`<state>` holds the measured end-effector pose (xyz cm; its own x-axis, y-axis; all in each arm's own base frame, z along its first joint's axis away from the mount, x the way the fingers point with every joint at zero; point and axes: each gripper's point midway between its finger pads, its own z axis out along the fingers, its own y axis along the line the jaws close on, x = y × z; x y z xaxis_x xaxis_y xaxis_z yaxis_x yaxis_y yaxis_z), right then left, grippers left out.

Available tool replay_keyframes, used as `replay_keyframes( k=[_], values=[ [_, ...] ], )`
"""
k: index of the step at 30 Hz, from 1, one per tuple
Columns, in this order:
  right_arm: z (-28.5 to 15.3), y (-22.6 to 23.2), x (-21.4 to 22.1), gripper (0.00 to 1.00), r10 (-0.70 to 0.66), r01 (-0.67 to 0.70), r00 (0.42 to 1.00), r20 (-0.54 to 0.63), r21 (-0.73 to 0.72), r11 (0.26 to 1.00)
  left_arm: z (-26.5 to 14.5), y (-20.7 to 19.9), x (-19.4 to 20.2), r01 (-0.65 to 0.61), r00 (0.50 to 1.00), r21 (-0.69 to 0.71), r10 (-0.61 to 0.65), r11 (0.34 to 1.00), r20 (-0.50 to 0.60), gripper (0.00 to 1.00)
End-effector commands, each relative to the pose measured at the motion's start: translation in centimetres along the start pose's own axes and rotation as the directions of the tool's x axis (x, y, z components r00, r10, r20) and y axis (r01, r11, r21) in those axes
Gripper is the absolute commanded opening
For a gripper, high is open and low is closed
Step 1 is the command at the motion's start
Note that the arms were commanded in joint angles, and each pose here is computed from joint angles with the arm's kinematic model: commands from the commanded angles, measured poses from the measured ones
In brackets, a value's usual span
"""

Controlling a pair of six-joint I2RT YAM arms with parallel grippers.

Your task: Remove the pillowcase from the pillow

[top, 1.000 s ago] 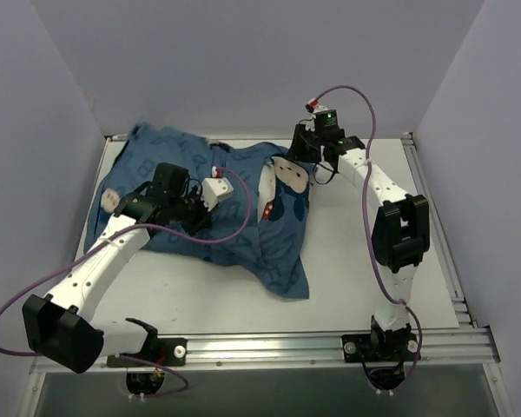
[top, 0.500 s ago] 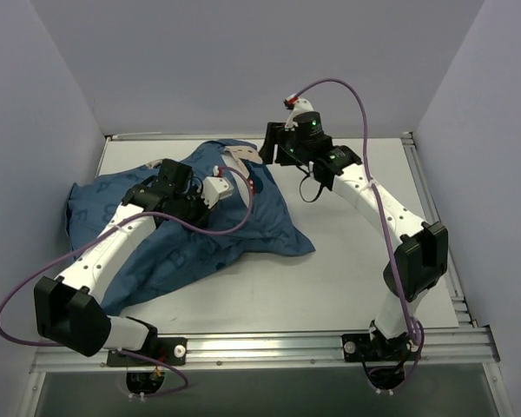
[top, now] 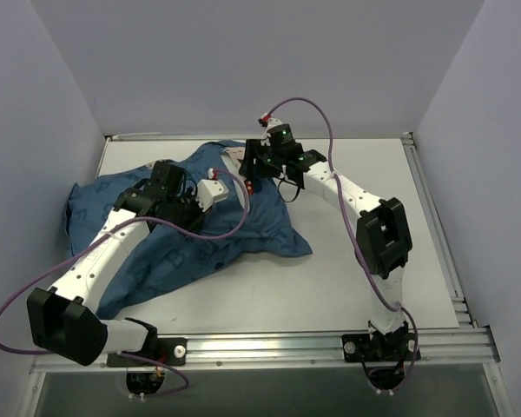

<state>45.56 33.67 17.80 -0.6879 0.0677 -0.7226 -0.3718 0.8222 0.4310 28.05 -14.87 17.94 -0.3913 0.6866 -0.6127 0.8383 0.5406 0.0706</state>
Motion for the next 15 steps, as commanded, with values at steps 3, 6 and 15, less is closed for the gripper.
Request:
replay_keyframes(
  k=[3,6,15],
  values=[
    [0.3,1.6,-2.2,0.42,-0.01,0.011,0.999,0.041,-0.025,1.0,-1.0,-0.2,0.4,-0.013,1.0,-0.001,0.013,1.0,0.001,0.02],
    [-0.2,0.0,-2.4,0.18,-0.004,0.0,0.998,0.059,0.057,0.998,-1.1,-0.2,0.7,-0.007,1.0,-0.005,0.007,1.0,-0.002,0.02],
    [-5.3,-10.6,-0.7,0.0,0.093,-0.112,0.992,0.083,0.258,0.96,-1.4,0.6,5.0,0.002,0.996,-0.049,-0.007,0.999,-0.093,0.02]
  ],
)
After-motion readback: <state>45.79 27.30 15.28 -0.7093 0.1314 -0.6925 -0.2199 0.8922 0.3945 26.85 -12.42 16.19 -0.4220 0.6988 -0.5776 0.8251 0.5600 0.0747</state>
